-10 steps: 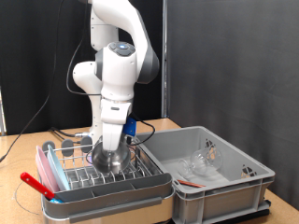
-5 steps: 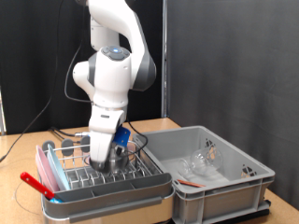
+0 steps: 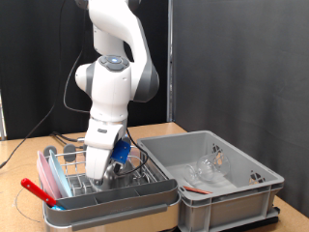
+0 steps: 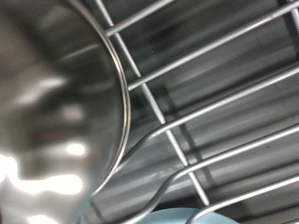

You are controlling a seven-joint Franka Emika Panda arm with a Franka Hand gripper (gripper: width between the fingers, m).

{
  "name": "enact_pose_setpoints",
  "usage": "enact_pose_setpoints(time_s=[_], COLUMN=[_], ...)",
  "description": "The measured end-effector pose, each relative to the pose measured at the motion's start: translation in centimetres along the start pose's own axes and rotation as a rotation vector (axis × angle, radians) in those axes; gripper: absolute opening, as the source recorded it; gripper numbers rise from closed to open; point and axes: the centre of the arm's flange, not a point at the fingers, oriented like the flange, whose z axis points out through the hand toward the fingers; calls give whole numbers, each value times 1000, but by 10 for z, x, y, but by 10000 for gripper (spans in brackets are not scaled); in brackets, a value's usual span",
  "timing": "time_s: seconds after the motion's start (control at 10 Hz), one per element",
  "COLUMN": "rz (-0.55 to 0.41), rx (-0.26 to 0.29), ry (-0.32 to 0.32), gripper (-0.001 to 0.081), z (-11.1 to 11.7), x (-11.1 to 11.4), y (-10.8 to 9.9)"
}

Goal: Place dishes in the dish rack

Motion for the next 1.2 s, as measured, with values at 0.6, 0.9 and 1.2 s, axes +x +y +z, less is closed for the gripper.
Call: enact_pose_setpoints(time_s=[0.6,0.9,1.2], rz=[-45,-169,-228], rx=[40,186,221], ry=[39,-19,-57], gripper=[808,808,808], z=[-8,-32,-43], x=[8,-11,-27], y=[1,-21,-35])
